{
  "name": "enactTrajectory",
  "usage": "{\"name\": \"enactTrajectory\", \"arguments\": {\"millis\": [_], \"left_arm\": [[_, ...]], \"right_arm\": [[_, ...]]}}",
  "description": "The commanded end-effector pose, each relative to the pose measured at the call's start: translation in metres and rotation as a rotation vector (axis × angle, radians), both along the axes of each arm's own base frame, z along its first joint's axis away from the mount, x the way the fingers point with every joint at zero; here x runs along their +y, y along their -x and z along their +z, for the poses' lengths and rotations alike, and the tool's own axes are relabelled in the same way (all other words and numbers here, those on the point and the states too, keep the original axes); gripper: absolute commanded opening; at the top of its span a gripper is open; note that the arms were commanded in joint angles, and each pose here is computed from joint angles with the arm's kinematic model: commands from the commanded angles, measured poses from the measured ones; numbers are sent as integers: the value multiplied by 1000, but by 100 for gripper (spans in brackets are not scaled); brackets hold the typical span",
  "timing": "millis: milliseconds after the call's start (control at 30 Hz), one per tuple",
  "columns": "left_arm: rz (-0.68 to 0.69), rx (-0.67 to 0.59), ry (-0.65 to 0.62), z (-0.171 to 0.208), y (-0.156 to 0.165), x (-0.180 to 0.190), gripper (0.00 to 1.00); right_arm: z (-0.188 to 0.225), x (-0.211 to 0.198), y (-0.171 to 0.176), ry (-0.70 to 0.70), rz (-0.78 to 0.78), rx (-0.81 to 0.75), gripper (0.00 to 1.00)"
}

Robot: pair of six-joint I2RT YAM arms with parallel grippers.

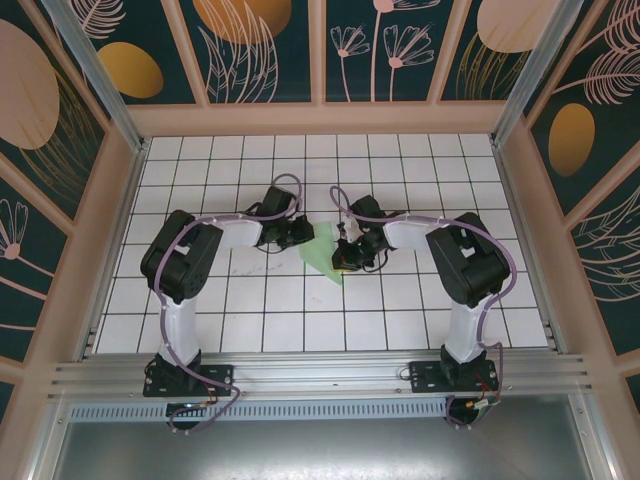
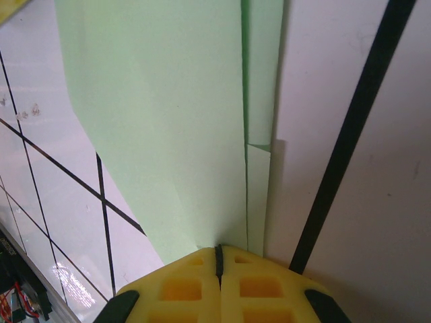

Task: Fold a paper plane with a square sheet of paper (fold left side to right side)
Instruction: Fourth fold the wing at the center of the table, then turn over the paper at the center of the table.

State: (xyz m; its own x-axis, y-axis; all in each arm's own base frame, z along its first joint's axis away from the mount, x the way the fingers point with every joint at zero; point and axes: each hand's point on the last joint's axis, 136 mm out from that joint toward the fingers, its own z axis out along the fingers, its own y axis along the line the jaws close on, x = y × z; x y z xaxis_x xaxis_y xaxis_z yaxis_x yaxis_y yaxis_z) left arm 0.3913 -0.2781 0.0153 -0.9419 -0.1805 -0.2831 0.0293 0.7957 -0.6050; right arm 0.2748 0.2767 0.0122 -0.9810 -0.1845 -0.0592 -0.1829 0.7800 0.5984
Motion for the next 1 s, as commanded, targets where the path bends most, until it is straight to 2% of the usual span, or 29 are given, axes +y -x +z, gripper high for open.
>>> {"name": "enactTrajectory", "arguments": {"millis": [0, 200, 367, 467, 567, 700, 800, 833, 900, 967], "left_arm": [[77, -23, -118, -17, -24, 38, 11], [111, -33, -134, -21, -32, 60, 13], [118, -56, -122, -12, -44, 68, 13], [114, -91, -107, 7, -51, 67, 17], [118, -136, -99, 33, -50, 68, 23], [128, -196, -50, 71, -37, 71, 32], [124, -183, 22, 79, -15, 67, 36], [117, -198, 61, 91, -8, 64, 37], [102, -170, 90, 85, 10, 57, 41], [89, -148, 121, 83, 21, 48, 44]], "right_arm": [[-56, -59, 38, 302, -15, 129, 0], [-53, -57, 37, 290, -15, 123, 0], [-49, -46, 34, 226, -14, 118, 0], [-35, -28, 24, 126, -16, 81, 0], [-2, -4, 3, -12, -21, -11, 2], [53, 9, -28, -113, -45, -203, 26], [80, -4, -47, -119, -103, -319, 42], [84, -11, -53, -107, -124, -345, 48], [85, -19, -60, -86, -138, -375, 58], [79, -18, -63, -86, -117, -369, 62]]}}
